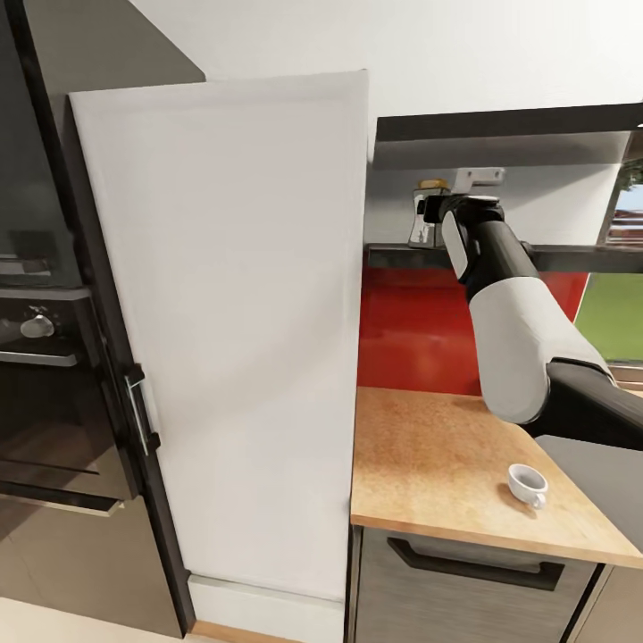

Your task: Set up a coffee station on the kitchen countertop: keep the coffee maker on the countertop, move the bottle of coffee from the kitchen shelf to the counter next to the coffee maker, place a paper coffee filter on top of the coffee maker, put the saucer next to the coffee maker with the coffee cup on the saucer, and place the electric kettle next to the coffee maker.

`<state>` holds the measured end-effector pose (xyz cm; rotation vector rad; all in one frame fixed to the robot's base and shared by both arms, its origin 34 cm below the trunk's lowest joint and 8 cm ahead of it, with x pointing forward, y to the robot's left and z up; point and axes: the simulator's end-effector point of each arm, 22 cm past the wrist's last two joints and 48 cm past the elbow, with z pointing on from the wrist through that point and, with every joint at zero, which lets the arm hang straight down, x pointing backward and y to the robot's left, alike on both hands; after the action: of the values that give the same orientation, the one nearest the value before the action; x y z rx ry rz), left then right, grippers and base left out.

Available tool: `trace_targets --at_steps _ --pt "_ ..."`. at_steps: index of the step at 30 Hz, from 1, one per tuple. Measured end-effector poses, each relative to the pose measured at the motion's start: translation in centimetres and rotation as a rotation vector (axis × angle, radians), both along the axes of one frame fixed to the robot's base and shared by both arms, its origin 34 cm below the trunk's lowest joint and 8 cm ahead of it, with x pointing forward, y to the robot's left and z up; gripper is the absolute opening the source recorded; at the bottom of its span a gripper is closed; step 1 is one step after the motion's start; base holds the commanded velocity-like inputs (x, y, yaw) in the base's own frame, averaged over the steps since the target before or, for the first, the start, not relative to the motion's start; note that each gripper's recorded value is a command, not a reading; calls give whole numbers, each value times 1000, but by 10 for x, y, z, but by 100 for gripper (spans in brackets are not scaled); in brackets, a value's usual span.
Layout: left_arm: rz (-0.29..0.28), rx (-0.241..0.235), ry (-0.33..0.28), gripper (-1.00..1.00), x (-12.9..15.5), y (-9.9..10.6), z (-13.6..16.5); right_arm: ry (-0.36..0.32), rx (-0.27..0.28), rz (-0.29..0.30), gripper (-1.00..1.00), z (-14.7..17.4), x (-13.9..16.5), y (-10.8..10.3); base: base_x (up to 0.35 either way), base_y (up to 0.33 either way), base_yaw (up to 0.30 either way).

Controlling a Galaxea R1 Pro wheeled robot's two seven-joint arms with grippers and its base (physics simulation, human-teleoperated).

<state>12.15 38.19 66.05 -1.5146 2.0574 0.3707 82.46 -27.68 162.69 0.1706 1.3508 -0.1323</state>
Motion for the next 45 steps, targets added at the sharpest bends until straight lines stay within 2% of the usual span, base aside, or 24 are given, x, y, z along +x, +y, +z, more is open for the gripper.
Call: trace_targets --at_steps 12,15,20,27,45 --pt "0 -1 0 100 0 -1 0 14 0 -3 100 -5 2 2 2 0 0" --pt "0 -1 0 100 0 -1 0 33 1 -7 100 -9 3 2 0 0 0" --pt "0 -1 0 100 0 -1 0 105 4 -10 100 -31 9 2 0 0 0" --pt "-1 -2 0 100 0 -1 0 141 4 -10 100 -42 12 4 0 0 0" --pt "-1 -2 0 100 0 -1 0 142 7 -16 100 -43 12 6 18 0 0"
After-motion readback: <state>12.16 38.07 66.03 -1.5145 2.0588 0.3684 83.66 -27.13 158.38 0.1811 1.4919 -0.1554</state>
